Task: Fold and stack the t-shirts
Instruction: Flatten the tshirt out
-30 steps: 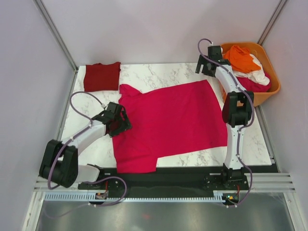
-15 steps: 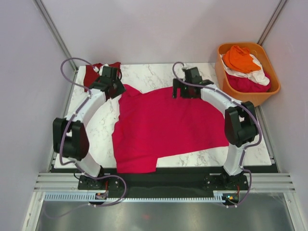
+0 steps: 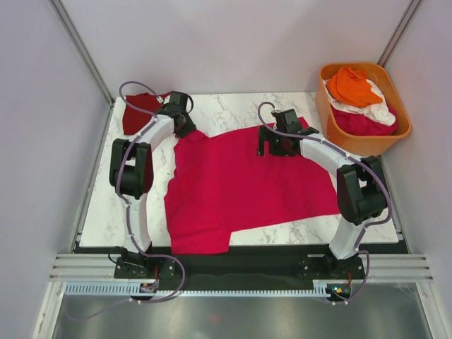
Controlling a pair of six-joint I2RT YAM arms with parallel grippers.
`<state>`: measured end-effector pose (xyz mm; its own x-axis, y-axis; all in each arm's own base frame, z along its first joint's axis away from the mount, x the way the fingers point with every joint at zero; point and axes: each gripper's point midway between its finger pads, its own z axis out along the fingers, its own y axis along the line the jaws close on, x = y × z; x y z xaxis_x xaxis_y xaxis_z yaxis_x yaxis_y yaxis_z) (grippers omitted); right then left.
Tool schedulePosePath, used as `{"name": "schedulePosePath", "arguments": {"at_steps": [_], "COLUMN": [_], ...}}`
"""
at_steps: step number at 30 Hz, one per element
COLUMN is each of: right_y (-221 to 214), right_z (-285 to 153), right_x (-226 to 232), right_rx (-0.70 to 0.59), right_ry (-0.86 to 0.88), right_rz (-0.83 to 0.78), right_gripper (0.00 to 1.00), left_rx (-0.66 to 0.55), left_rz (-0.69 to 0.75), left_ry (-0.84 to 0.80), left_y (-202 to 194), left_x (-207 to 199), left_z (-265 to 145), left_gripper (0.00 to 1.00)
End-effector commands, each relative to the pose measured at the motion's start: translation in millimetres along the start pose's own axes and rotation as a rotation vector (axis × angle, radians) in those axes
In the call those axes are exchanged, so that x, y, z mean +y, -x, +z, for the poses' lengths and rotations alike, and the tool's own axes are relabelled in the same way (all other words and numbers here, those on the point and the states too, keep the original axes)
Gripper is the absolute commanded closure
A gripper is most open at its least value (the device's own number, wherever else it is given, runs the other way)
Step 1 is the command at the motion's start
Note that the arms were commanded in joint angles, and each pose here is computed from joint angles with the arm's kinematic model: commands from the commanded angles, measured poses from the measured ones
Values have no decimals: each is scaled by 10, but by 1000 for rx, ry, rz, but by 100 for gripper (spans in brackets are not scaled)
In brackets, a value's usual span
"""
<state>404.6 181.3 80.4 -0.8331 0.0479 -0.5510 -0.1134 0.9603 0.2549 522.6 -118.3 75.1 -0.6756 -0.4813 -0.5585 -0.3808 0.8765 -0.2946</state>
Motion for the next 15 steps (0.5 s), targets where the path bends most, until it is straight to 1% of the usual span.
{"name": "schedulePosePath", "arguments": {"at_steps": [1, 9, 15], "right_y": [84, 77, 61], "right_z": [-92, -100, -55], "right_x": [61, 64, 49], "right_rx": [-40, -38, -28], "right_ry": [26, 23, 15], "right_rz": [9, 3, 3], "right_gripper": [2, 2, 2], "left_rx": [-18, -14, 10], "left_rz": [-36, -25, -22], "left_ry": [-12, 18, 24], "left_y": [50, 2, -100], "left_x": [-132, -126, -88], "left_z": [79, 332, 339], "left_gripper": [58, 58, 60]}}
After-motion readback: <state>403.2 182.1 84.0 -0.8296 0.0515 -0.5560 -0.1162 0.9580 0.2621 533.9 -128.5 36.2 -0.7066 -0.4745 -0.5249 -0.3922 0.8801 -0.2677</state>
